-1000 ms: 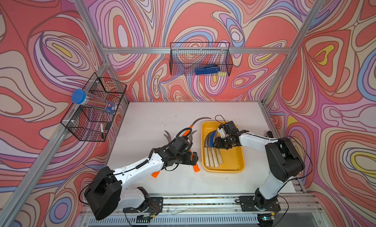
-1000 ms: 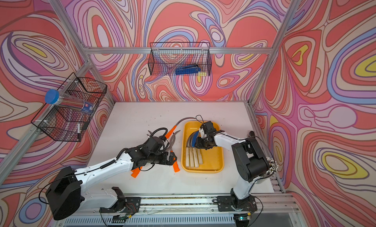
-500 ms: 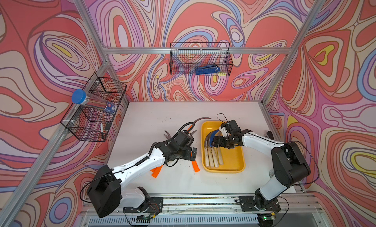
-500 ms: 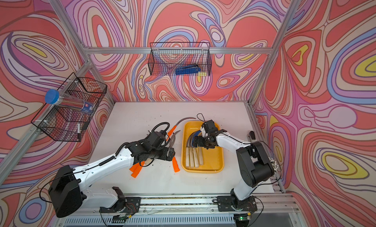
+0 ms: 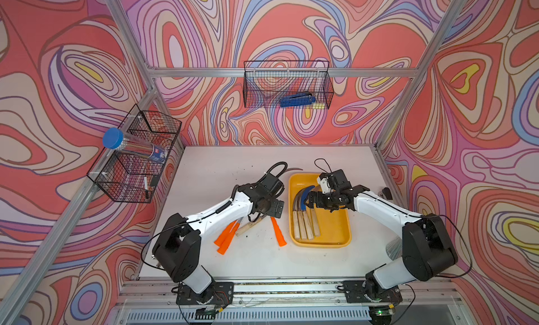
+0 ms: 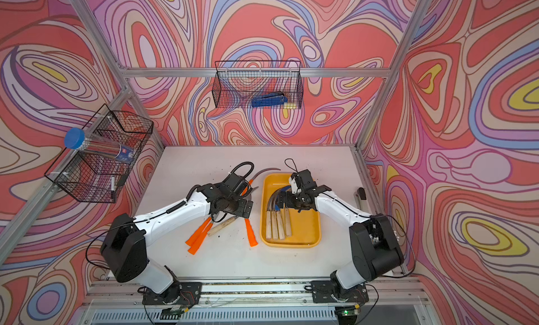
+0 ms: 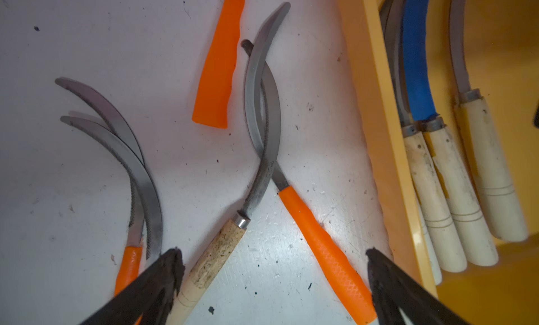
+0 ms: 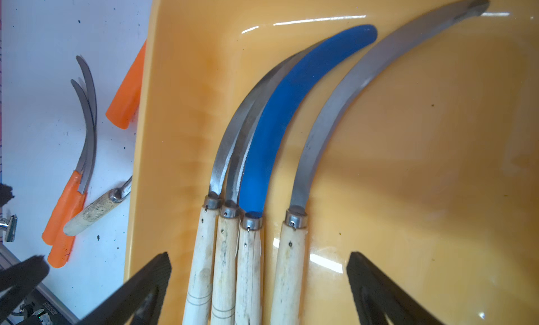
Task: Put small sickles into storage boxes
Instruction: Pick up the sickle at the center of the board.
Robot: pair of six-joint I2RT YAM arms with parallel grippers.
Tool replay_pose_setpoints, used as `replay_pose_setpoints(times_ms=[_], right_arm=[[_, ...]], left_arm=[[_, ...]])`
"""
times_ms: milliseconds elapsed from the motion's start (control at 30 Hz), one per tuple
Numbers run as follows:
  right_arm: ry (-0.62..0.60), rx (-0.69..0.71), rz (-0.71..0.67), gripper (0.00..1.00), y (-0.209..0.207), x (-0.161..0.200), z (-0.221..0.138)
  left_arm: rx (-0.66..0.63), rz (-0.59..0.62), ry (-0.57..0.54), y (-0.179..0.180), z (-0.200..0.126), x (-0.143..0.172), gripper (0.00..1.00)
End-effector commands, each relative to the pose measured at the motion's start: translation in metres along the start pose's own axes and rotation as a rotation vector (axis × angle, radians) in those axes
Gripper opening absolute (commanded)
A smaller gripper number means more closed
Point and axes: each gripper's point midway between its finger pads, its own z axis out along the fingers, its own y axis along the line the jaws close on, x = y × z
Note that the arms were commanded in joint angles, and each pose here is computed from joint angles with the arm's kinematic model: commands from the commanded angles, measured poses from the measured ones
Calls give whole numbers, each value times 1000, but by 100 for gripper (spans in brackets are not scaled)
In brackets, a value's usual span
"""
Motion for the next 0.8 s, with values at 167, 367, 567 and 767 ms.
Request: replay_pose_setpoints(times_ms=[167, 367, 567, 767], right_arm=[[-52, -18, 26, 98, 5, -3, -22], [-74, -27, 30, 98, 7, -3, -29], [-105, -32, 28, 98, 9, -3, -37], [-119, -40, 30, 98, 10, -4, -41]], left_arm=[[-44, 171, 153, 10, 9, -13, 98], [-43, 270, 256, 15, 28, -21, 94], [-19, 238, 299, 35, 50, -33, 82], [7, 177, 322, 49, 70, -41, 74]])
